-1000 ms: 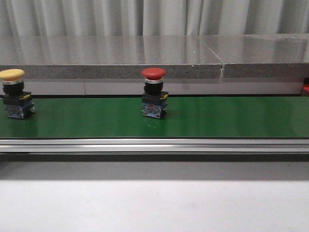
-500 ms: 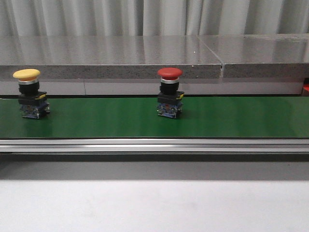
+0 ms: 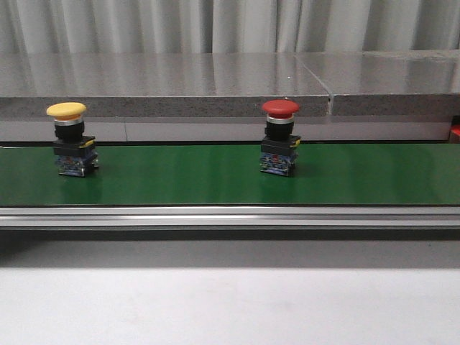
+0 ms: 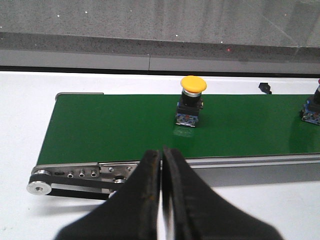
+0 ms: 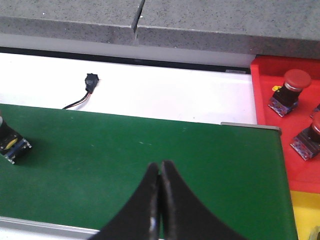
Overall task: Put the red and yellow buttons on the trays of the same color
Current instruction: 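Lower the right gripper onto the red button at the belt's end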
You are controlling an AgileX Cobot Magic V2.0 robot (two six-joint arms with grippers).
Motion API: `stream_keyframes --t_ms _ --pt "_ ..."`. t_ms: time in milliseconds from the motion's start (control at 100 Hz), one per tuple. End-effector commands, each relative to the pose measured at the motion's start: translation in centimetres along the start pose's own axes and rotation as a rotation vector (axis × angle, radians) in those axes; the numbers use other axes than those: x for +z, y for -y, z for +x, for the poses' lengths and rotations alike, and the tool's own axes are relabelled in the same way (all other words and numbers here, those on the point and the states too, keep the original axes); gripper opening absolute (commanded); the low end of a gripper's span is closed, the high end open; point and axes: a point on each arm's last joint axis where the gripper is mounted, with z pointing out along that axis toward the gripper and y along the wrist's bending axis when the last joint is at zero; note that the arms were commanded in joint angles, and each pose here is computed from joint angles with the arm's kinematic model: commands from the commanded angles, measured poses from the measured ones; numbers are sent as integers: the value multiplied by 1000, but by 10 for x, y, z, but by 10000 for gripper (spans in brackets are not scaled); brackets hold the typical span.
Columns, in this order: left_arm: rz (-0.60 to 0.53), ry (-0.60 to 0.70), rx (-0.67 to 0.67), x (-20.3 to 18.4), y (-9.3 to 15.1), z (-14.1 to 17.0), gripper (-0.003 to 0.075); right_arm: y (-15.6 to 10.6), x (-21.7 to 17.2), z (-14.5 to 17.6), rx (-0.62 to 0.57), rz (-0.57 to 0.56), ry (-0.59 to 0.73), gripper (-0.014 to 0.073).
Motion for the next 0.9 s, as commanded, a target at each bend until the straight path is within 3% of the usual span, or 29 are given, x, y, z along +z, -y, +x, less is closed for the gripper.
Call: stream_keyframes --t_ms 0,70,140,290,370,570,890 --pt "17 77 -13 -3 2 -12 -19 0 -7 -15 -6 11 102 -56" --pt "17 77 -13 -3 2 -12 -19 0 -7 -15 -6 10 97 3" --pt "17 77 -13 -3 2 -12 -19 0 -7 -14 -6 10 95 128" --pt "17 77 -13 -3 2 -12 -19 0 -7 -14 -4 9 94 529" --pt "17 77 -13 -3 2 -12 -19 -1 -7 -14 14 1 94 670" --pt "17 77 -13 -3 2 -12 -19 -5 -6 -12 10 -28 70 601" --pt "17 77 -13 -3 2 -12 -19 -28 35 0 -107 -141 -78 594"
